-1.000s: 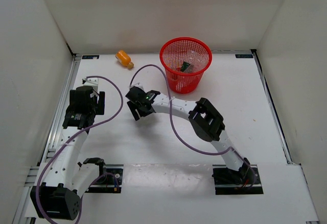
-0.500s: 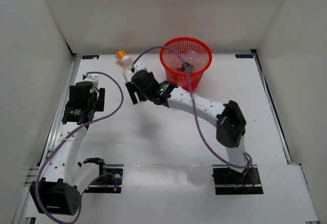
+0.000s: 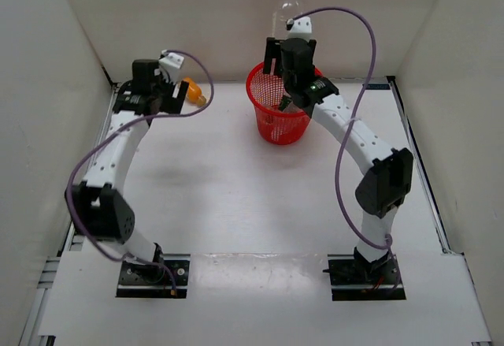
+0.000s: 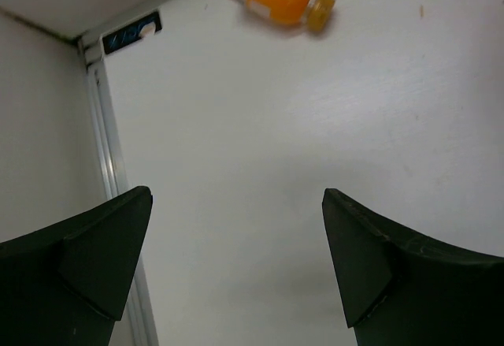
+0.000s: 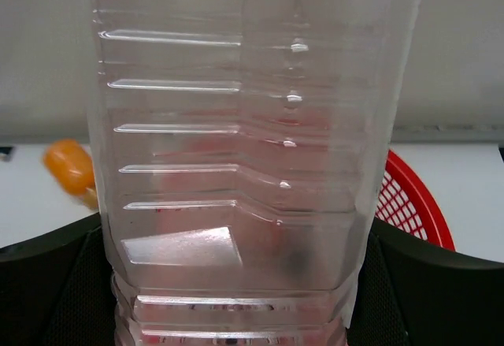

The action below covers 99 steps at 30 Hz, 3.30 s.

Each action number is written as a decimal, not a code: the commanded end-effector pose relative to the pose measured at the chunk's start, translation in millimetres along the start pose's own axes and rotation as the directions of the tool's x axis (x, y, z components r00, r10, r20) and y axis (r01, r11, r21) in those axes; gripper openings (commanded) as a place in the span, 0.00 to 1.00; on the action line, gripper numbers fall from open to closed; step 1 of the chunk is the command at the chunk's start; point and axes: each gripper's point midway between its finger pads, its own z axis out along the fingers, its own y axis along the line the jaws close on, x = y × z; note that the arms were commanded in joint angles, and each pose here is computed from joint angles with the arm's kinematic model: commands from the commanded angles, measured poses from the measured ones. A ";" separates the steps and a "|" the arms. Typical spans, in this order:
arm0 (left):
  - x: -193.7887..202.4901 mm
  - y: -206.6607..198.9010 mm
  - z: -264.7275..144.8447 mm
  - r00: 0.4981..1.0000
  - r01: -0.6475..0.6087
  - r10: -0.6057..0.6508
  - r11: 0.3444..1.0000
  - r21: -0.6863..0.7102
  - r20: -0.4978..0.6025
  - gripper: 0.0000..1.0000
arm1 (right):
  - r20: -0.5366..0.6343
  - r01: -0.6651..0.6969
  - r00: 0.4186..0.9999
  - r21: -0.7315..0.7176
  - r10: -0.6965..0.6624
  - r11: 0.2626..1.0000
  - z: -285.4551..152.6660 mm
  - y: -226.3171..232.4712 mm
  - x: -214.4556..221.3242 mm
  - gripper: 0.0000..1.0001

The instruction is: Put the plastic bottles in the bin

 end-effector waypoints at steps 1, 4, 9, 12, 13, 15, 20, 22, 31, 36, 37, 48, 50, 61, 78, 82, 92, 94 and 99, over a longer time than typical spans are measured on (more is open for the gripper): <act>-41.2 -20.1 32.0 0.996 -0.077 0.074 0.995 0.064 0.055 1.00 | -0.084 -0.015 0.996 0.061 0.020 0.998 16.3 -20.2 36.0 0.39; -62.0 -20.6 82.9 0.987 -0.158 0.158 0.987 0.013 0.030 1.00 | -0.162 -0.012 0.987 0.039 0.018 0.999 20.7 -24.9 64.6 0.45; -75.0 -14.0 160.8 0.909 -0.416 0.414 0.906 -0.077 -0.037 1.00 | -0.274 0.012 0.962 -0.003 -0.012 1.000 16.2 -21.5 103.2 0.59; -73.4 -10.5 189.3 0.807 -0.591 0.586 0.803 -0.077 -0.073 1.00 | -0.293 -0.002 0.956 -0.002 0.001 1.000 11.0 -22.6 110.8 0.67; -69.2 -13.2 196.0 0.764 -0.644 0.640 0.763 -0.054 -0.078 1.00 | -0.295 -0.005 0.955 -0.011 0.001 1.000 10.7 -21.1 111.3 0.74; -61.0 -17.2 207.7 0.625 -0.779 0.777 0.626 -0.003 -0.082 1.00 | -0.299 -0.008 0.954 -0.023 0.001 1.000 10.3 -18.8 111.9 0.77; -64.0 -19.7 220.1 0.337 -0.941 0.941 0.338 0.025 -0.015 1.00 | -0.337 -0.006 0.941 -0.031 -0.004 0.999 13.4 -19.0 117.8 1.00; -65.1 -16.5 223.4 0.257 -0.966 0.966 0.257 0.024 0.002 1.00 | -0.325 -0.019 0.946 -0.019 0.011 1.000 9.6 -20.2 106.2 1.00; -57.3 -15.6 238.8 -0.216 -0.975 0.971 -0.220 0.030 0.104 1.00 | -0.172 -0.061 0.984 -0.096 0.044 0.993 -31.1 -6.5 21.8 1.00; -31.0 -31.0 246.3 -0.418 -0.904 0.874 -0.427 -0.019 0.249 1.00 | -0.130 -0.052 0.991 -0.084 0.040 0.995 -52.9 -19.0 2.1 1.00; -28.9 -31.5 247.5 -0.484 -0.870 0.836 -0.491 -0.040 0.260 1.00 | -0.131 -0.051 0.991 -0.084 0.040 0.995 -55.4 -20.3 2.7 1.00; -39.2 -32.7 311.2 -0.483 -0.875 0.846 -0.473 -0.100 0.227 1.00 | -0.147 -0.034 0.989 -0.045 0.027 0.998 -84.1 -43.3 16.4 1.00; -34.5 -35.0 314.6 -0.490 -0.871 0.840 -0.481 -0.096 0.233 1.00 | -0.158 -0.029 0.987 -0.042 0.022 0.999 -85.8 -45.2 22.2 1.00; -16.8 -45.0 344.2 -0.498 -0.867 0.835 -0.489 -0.101 0.233 0.78 | -0.111 -0.050 0.992 0.043 0.055 0.998 -109.8 -83.3 10.0 1.00; -157.5 -47.5 196.0 0.227 -0.932 0.891 0.315 -0.177 0.392 0.10 | -0.125 -0.094 0.986 0.128 0.110 0.987 -138.3 -109.3 17.9 1.00; -205.0 -39.9 122.2 0.527 -0.737 0.668 0.667 -0.110 0.525 0.10 | -0.105 -0.133 0.981 0.240 0.161 0.962 -161.7 -142.6 22.0 1.00; -289.2 -133.1 -71.9 0.681 -0.371 -0.200 0.734 0.568 0.704 0.10 | -0.107 -0.217 0.960 0.295 0.258 0.931 -215.7 -169.8 55.0 1.00; -290.6 -175.2 -91.0 0.692 -0.400 -0.267 0.631 0.664 0.670 0.10 | -0.084 -0.245 0.955 0.317 0.284 0.916 -226.2 -177.0 54.8 1.00; -281.8 -246.8 -72.8 0.739 -0.404 -0.284 0.540 0.739 0.611 0.10 | -0.092 -0.247 0.950 0.357 0.297 0.901 -252.8 -192.8 66.1 1.00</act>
